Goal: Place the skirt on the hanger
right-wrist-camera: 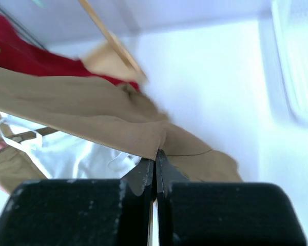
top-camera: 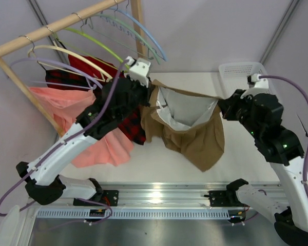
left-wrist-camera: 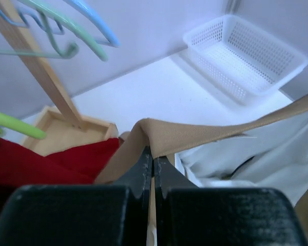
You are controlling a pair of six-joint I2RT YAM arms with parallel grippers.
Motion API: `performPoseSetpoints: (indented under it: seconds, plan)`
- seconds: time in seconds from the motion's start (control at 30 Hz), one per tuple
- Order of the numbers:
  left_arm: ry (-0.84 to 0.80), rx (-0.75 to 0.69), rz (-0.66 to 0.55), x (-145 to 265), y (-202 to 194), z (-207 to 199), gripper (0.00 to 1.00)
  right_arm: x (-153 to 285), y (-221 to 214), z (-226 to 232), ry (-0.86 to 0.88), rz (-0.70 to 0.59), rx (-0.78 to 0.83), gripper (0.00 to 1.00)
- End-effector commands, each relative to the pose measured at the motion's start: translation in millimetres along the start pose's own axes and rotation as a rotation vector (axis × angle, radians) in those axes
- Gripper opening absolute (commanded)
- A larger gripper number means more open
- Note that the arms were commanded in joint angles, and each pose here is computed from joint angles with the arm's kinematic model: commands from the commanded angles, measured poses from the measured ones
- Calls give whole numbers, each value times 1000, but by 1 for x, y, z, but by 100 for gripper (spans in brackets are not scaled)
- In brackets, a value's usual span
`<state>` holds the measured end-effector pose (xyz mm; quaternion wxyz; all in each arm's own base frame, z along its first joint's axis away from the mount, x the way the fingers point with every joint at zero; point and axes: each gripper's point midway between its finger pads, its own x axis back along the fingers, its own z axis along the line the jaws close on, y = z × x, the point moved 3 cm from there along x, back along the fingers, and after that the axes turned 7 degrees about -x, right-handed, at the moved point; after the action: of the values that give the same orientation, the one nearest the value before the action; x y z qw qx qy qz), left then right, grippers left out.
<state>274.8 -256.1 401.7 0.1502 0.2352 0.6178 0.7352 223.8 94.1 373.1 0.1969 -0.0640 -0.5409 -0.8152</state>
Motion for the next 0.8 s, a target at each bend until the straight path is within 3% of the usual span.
performPoseSetpoints:
  seconds: [0.0, 0.03, 0.1, 0.2, 0.3, 0.33, 0.37, 0.47, 0.6, 0.7, 0.77]
  plan:
    - [145, -23, 28, 38, 36, 38, 0, 28, 66, 20, 62, -226, -16, 0]
    - [106, -50, 91, 45, 26, 35, 0, 31, 69, 23, 76, -230, -16, 0]
    - [80, -41, 87, 61, 39, 37, 0, 36, 71, 29, 100, -215, -31, 0]
    - [45, -59, 182, 70, 20, 34, 0, 42, 67, 37, 157, -178, -38, 0]
    - [-32, -63, 276, 66, -9, 18, 0, 40, 53, 40, 189, -117, -49, 0]
    - [-51, -68, 342, 59, -35, 11, 0, 38, 47, 39, 187, -98, -64, 0]
    - [-63, -56, 327, 54, -37, 7, 0, 31, 34, 34, 171, -62, -70, 0]
    - [-104, -55, 442, 38, -94, -9, 0, 15, -3, 21, 134, 24, -116, 0]
    - [-197, 22, 422, 16, -121, -37, 0, -11, -60, -7, 46, 135, -132, 0]
    - [-155, 20, 482, -1, -149, -40, 0, -40, -96, -40, -63, 178, -125, 0]
    - [-95, -9, 540, -13, -169, -36, 0, -51, -101, -40, -5, 195, -173, 0]
